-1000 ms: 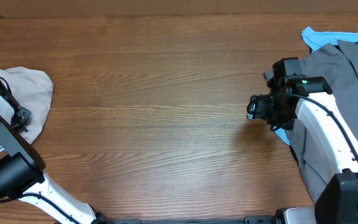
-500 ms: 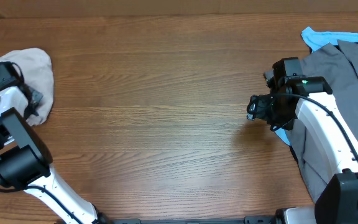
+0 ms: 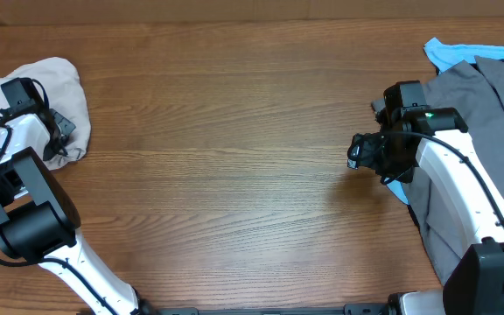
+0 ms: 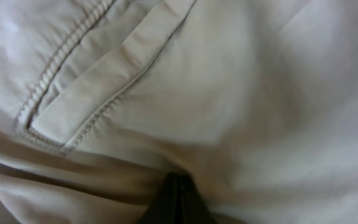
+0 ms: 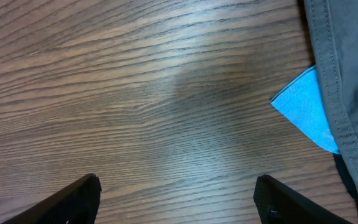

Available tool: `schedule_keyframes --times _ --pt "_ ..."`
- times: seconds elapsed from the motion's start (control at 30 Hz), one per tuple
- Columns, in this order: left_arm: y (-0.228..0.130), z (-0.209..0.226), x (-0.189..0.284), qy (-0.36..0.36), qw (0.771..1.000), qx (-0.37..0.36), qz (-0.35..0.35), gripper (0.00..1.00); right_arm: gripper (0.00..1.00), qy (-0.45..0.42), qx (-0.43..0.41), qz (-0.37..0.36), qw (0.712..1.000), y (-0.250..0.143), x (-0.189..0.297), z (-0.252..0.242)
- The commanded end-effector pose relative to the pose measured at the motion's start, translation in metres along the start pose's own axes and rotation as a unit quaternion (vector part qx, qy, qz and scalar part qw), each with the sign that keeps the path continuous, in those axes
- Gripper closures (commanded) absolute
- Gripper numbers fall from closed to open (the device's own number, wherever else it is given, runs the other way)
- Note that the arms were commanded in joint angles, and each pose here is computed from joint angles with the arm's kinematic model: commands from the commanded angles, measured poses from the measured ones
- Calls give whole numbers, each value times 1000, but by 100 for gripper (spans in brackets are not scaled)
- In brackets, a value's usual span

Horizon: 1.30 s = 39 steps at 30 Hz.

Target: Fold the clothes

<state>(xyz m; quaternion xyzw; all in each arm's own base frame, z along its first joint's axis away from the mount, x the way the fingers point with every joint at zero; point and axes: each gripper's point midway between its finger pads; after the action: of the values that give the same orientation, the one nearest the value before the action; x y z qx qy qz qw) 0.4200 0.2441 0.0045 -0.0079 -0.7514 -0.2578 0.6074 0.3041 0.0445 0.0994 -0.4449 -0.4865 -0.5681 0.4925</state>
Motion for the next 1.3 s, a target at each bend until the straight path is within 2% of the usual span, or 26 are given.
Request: schedule_keyframes --times 0.0,0.13,0.23,0.33,0.67,0.87,1.1,1.2,1.27 --pt "-83 22 -32 42 990 -31 129 96 17 3 3 -22 1000 8 11 2" --pt "-87 46 -27 99 986 -42 130 96 17 3 3 -22 1000 8 11 2" --pt "-80 68 -22 156 980 -54 110 96 17 3 3 -22 1000 8 11 2" --pt "-73 78 -19 184 977 -58 92 96 17 3 3 -22 1000 8 11 2" --pt "-54 109 -19 208 974 -13 86 96 16 3 3 -22 1000 8 11 2" --pt "-53 100 -25 155 982 10 110 95 15 4 3 -26 1000 10 11 2" --pt "-40 87 -12 140 985 -3 104 82 7 4 3 -26 1000 10 11 2" --pt "-18 82 11 142 987 10 76 68 0 4 3 -26 1000 10 11 2" --pt "-3 75 27 128 990 14 56 58 0 4 3 -27 1000 11 11 2"
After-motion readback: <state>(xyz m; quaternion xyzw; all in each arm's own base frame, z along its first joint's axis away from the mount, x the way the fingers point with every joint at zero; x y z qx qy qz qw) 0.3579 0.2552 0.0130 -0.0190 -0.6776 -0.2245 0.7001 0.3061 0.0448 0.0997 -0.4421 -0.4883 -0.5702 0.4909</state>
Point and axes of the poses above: each gripper's point midway between its finger pads, its own x axis back along the fingers, its own z axis along the line the jaws close on, y = z × x, and after that the axes turned 12 degrees about x, right-handed
